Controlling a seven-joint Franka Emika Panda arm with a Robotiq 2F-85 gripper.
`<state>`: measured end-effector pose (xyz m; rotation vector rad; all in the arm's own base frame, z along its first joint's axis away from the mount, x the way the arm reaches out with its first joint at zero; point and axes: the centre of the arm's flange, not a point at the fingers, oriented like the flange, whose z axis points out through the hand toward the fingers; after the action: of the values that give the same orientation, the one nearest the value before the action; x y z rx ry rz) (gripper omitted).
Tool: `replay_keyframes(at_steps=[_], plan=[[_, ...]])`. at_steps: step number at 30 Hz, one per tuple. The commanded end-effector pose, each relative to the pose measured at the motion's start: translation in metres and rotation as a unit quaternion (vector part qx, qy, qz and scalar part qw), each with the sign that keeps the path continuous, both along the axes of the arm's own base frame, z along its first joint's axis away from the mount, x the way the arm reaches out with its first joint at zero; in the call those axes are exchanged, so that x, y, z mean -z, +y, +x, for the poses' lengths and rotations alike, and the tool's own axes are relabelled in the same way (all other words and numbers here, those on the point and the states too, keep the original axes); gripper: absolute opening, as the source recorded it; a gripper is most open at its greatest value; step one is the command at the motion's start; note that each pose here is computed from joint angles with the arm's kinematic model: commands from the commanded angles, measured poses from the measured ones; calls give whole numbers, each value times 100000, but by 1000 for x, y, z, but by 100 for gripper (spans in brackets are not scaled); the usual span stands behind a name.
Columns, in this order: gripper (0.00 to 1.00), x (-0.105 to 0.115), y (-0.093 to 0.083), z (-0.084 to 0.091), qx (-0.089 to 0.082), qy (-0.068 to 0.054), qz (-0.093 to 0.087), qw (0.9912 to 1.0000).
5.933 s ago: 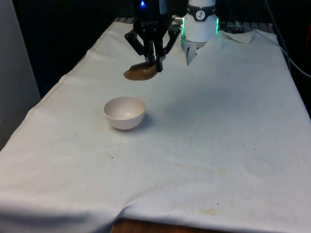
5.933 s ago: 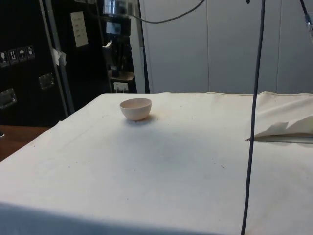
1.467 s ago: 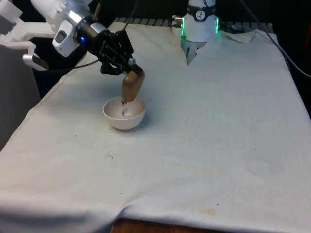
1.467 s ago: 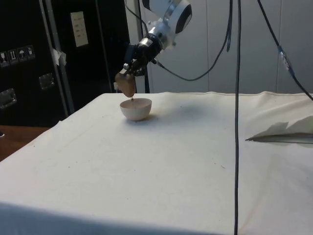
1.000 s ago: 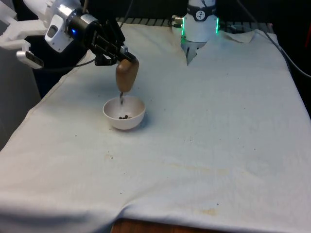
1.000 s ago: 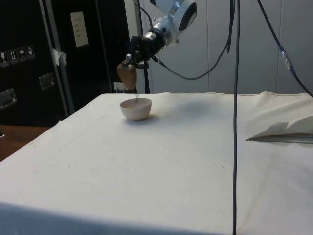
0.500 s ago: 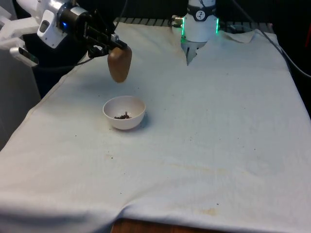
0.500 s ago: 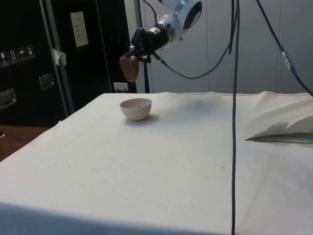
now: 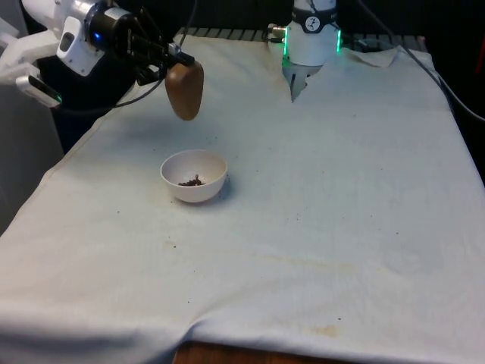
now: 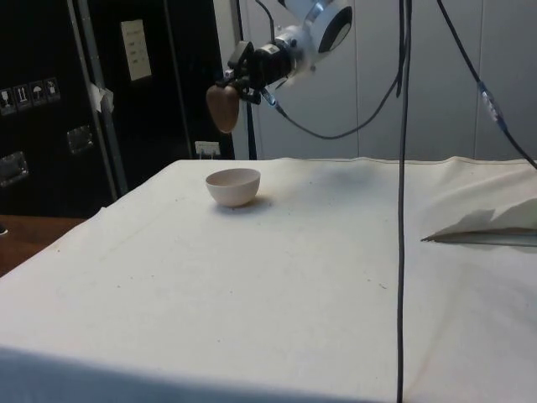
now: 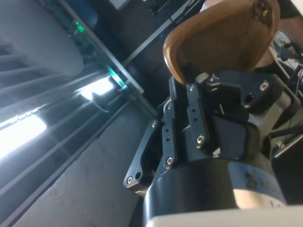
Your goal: Pour the coffee beans from the cup into the bowl.
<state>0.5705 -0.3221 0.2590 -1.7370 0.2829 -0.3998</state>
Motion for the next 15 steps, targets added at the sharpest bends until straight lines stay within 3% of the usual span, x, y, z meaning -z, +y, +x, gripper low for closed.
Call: replay_keyframes(at_steps=[1,7,8,9,15], plan=[[2,1,0,1,-28,125,1087,99994],[2,4,1,1,46,-247,3008,99954],[2,4,2,0,76,-516,2571,99966],[2,6,2,1,90,-358,3648,99933],[2,10,4,2,221,-663,5494,99847]])
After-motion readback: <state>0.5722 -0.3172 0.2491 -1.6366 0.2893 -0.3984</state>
